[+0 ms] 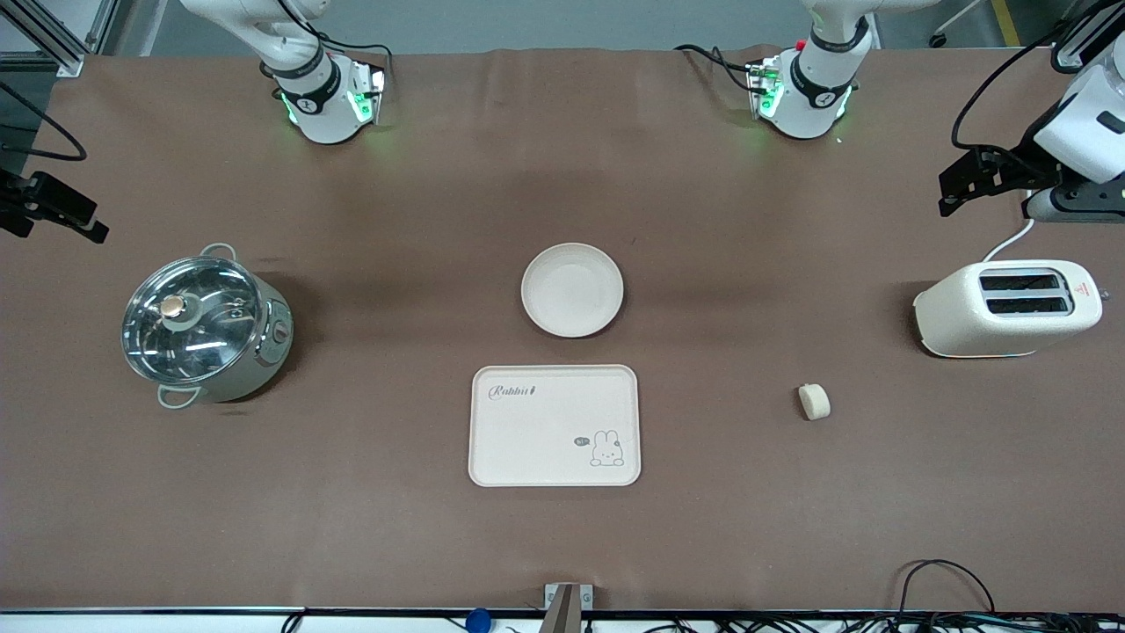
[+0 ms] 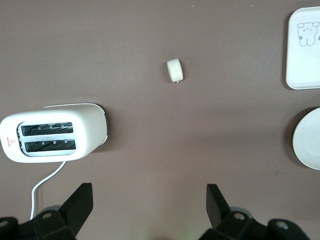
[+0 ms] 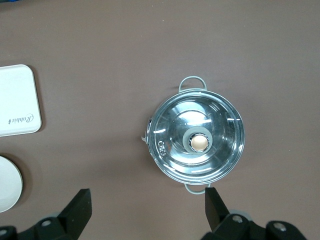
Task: Place bun in plate and plate on tray
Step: 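Reach the left gripper toward the bun while the right gripper moves out, then grasp the cream bun with the left gripper while the right gripper nears the plate, then grip the white plate rim with the right gripper while the left lifts the bun, then carry the bun over the white plate with the left gripper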
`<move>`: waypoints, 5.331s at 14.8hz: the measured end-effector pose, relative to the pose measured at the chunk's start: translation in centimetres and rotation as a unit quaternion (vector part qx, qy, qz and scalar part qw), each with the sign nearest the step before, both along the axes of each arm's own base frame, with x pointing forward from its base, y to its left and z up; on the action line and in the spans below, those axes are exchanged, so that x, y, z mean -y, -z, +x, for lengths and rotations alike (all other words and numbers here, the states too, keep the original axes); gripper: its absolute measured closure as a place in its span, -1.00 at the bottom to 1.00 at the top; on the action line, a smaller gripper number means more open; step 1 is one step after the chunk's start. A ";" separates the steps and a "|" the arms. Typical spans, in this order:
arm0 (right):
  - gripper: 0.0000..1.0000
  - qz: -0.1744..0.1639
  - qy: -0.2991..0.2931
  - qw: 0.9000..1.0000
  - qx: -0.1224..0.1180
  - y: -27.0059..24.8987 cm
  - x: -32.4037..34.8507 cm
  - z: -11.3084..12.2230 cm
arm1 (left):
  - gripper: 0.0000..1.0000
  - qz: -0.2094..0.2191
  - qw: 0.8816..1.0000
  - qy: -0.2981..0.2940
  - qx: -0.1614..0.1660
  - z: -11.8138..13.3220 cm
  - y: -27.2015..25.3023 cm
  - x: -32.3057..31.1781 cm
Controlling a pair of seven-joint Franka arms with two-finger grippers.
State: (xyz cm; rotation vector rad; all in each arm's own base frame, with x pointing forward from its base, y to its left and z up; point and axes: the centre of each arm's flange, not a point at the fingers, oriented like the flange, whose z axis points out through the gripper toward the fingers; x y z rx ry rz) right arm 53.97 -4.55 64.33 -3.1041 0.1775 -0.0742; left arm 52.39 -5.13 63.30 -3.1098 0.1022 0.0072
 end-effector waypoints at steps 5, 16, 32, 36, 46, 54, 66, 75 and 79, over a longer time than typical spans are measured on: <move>-1.00 0.000 0.000 1.000 0.000 0.0 -0.1 0.0 | -1.00 0.000 1.000 0.000 -0.005 0.3 0.5 0.0; -1.00 0.025 -0.039 0.997 -0.054 4.9 -5.8 -0.1 | -1.00 -0.018 0.997 -0.064 -0.034 10.7 18.3 0.1; -1.00 0.074 0.078 0.994 -0.018 32.8 -39.3 -10.2 | -0.92 -0.034 0.991 -0.130 -0.021 15.3 42.2 3.1; -1.00 0.058 0.049 0.997 -0.027 38.2 -43.6 -11.1 | -0.71 -0.026 0.992 -0.124 -0.020 15.3 43.8 2.9; -1.00 0.054 0.023 0.998 -0.018 43.4 -47.5 -11.3 | 0.28 -0.042 0.990 -0.133 -0.027 15.2 43.1 7.0; -1.00 0.052 0.018 0.998 -0.013 45.1 -47.8 -11.8 | 0.27 -0.062 0.976 -0.200 -0.057 10.0 35.9 23.1; -1.00 0.052 0.019 0.998 -0.012 45.1 -47.8 -11.7 | 0.35 -0.020 0.954 -0.283 -0.095 -1.4 39.4 39.9; -0.77 0.052 0.018 0.998 -0.012 45.1 -47.8 -11.7 | 0.22 -0.016 0.951 -0.281 -0.125 -3.8 43.8 41.9; 0.09 0.052 0.017 0.998 -0.012 45.1 -47.9 -11.8 | -0.40 -0.020 0.951 -0.283 -0.123 -3.5 43.8 42.0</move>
